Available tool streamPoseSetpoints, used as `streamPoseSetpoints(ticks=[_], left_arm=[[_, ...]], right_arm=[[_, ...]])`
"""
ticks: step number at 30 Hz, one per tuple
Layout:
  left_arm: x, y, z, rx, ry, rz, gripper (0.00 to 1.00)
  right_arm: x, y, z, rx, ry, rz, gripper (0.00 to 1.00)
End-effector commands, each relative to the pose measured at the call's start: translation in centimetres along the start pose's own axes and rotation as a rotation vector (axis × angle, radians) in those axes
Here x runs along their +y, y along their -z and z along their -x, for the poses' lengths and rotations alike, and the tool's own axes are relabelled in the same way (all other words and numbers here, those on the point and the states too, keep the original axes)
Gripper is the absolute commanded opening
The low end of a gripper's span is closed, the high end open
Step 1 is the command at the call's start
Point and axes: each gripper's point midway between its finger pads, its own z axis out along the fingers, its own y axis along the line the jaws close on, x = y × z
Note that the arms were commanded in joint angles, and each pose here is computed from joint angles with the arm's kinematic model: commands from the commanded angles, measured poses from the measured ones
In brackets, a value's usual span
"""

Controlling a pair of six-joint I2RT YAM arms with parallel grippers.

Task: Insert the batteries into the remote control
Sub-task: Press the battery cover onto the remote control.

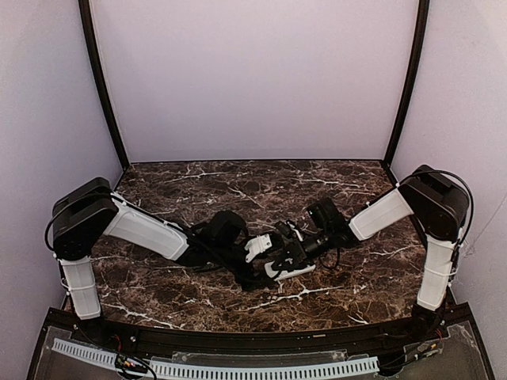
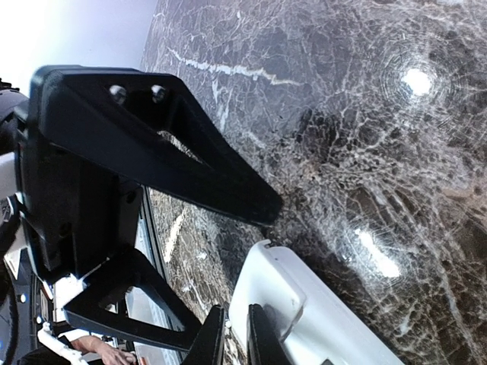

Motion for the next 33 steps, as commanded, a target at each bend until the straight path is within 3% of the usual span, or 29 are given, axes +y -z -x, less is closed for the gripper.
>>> streamPoseSetpoints(ticks=[1, 7, 19, 33], left_arm=[[-0.3, -1.3, 0.5, -0.009, -0.023, 0.009, 0.92], [-0.5, -2.3, -0.4, 0.034, -0.067, 0.033, 0.86], [0.8, -1.5, -1.4, 0.064, -0.173, 0.044, 0.43], [1.0, -1.1, -1.1, 0.046, -0.249, -0.062, 0.39]], right_arm=[[-2.2, 0.0, -1.4, 0.016, -0.074, -0.064, 0.11], [-2.2, 0.1, -1.3, 0.016, -0.076, -0.061, 0.11], [-1.3, 0.2, -1.1, 0.016, -0.063, -0.032, 0.12], [-1.0, -0.1, -0.2, 0.02, -0.039, -0.02, 0.18]])
